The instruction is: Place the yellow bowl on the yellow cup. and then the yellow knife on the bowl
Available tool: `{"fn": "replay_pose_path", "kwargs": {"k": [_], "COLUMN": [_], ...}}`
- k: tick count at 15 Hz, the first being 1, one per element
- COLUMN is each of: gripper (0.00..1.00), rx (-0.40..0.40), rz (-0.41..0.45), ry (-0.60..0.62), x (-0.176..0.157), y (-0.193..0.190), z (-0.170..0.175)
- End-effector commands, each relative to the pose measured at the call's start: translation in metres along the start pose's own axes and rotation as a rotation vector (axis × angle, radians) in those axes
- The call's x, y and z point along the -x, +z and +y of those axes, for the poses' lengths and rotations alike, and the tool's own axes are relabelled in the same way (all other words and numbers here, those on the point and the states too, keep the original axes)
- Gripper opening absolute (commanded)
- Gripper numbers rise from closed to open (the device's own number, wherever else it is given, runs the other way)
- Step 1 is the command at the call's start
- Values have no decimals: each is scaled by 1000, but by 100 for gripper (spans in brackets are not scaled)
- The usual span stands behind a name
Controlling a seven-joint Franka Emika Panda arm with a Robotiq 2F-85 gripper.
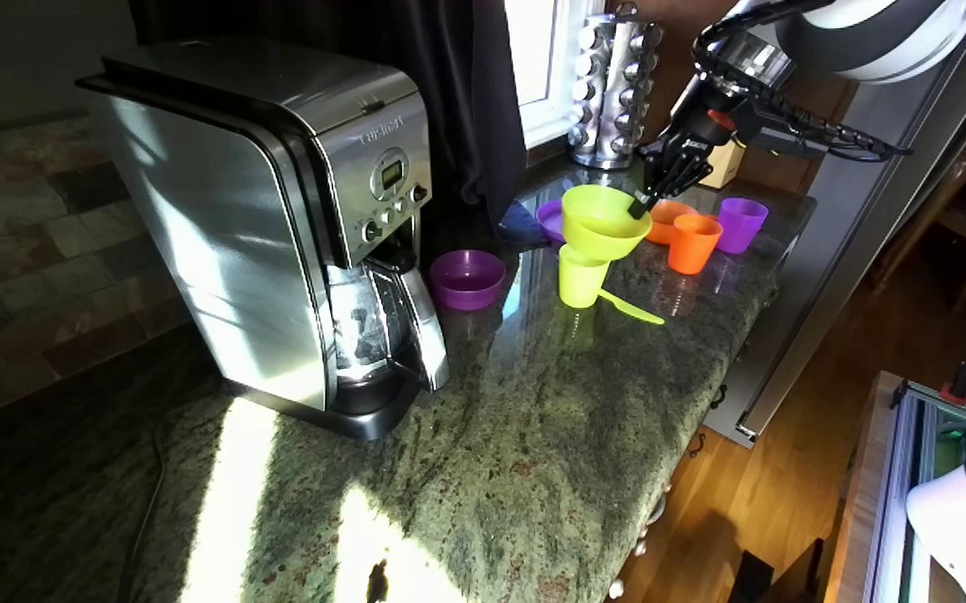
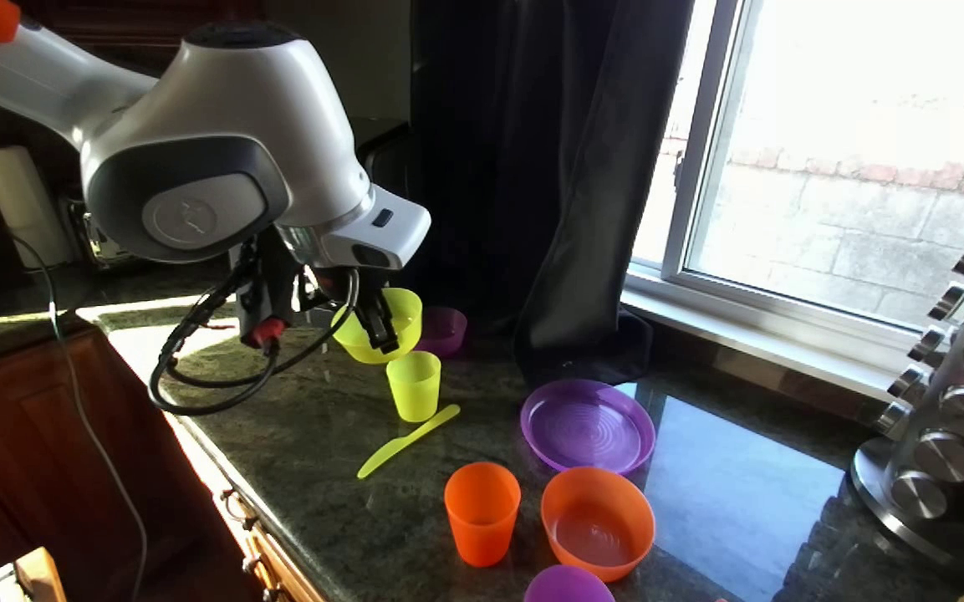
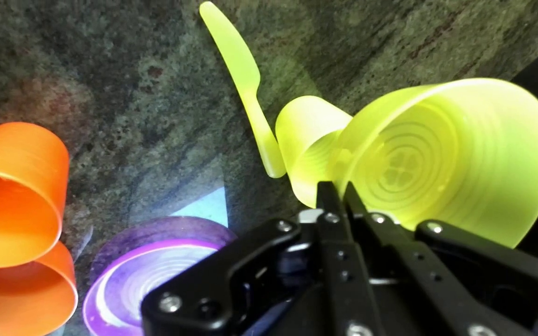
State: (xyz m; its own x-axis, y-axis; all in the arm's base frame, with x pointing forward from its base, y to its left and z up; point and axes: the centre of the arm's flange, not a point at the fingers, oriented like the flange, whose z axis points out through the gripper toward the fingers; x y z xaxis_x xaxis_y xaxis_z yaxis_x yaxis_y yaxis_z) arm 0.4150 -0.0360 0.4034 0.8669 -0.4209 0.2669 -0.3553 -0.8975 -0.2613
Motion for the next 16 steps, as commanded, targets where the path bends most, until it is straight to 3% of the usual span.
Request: {"fn": "replay_pose_path", "kwargs": {"k": [1,6,16], "gripper": [1,1,1], "rx": [-22,-18,-26], "rz": [-44,-79,-114], "ry": [50,109,181], "x": [-8,-14,-29], "y": [4,3,20], "z": [12,23,14]}}
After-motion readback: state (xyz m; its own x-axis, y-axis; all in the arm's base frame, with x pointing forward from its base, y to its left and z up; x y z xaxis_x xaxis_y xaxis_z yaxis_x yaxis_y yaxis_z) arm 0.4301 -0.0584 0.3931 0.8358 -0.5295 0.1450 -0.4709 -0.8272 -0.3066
